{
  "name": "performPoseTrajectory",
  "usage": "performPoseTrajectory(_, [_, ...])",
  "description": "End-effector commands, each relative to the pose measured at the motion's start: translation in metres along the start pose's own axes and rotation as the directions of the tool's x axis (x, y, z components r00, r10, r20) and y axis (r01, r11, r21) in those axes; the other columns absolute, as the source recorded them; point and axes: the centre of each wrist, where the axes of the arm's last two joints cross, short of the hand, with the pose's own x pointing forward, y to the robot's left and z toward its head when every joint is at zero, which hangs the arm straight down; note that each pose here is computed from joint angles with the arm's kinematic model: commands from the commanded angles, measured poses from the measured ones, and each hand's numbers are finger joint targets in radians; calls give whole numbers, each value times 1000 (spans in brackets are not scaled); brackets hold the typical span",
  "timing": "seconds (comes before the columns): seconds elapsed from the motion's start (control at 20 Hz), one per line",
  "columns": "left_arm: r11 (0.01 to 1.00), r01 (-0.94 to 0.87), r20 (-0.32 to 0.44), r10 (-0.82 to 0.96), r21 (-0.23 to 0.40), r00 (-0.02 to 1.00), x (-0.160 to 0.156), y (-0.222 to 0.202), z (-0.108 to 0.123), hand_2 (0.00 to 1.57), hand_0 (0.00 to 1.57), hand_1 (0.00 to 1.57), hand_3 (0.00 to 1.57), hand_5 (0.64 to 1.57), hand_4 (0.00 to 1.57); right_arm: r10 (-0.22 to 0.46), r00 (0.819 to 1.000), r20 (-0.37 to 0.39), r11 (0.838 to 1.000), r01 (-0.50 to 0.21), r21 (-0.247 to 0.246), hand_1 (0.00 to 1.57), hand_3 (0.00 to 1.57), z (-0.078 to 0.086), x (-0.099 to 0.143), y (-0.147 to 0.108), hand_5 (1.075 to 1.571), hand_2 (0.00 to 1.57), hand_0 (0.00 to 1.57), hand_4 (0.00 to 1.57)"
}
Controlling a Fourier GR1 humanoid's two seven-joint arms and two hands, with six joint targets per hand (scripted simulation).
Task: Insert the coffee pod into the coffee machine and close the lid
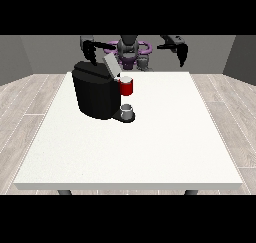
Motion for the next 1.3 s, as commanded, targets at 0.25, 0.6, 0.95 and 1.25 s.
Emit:
performPoseTrajectory(0.25, [999,22,18,-22,29,1000,12,12,11,0,0,0,0,1571,0,54,999,0,997,-53,64,0,0,-21,6,36,1571,0,0,0])
performPoseTrajectory(0.6, [997,27,35,-30,75,999,27,19,1,0,0,0,0,1571,0,39,999,21,996,-40,75,0,0,-31,9,45,1571,0,0,0])
performPoseTrajectory(0.95, [998,36,27,-38,48,999,30,28,13,0,0,0,0,1571,0,55,998,37,993,-58,100,0,0,-38,8,40,1571,0,0,0])
performPoseTrajectory(1.25, [998,21,59,-25,66,998,21,25,14,0,0,0,0,1571,0,89,992,90,989,-99,109,0,0,-43,10,28,1571,0,0,0])
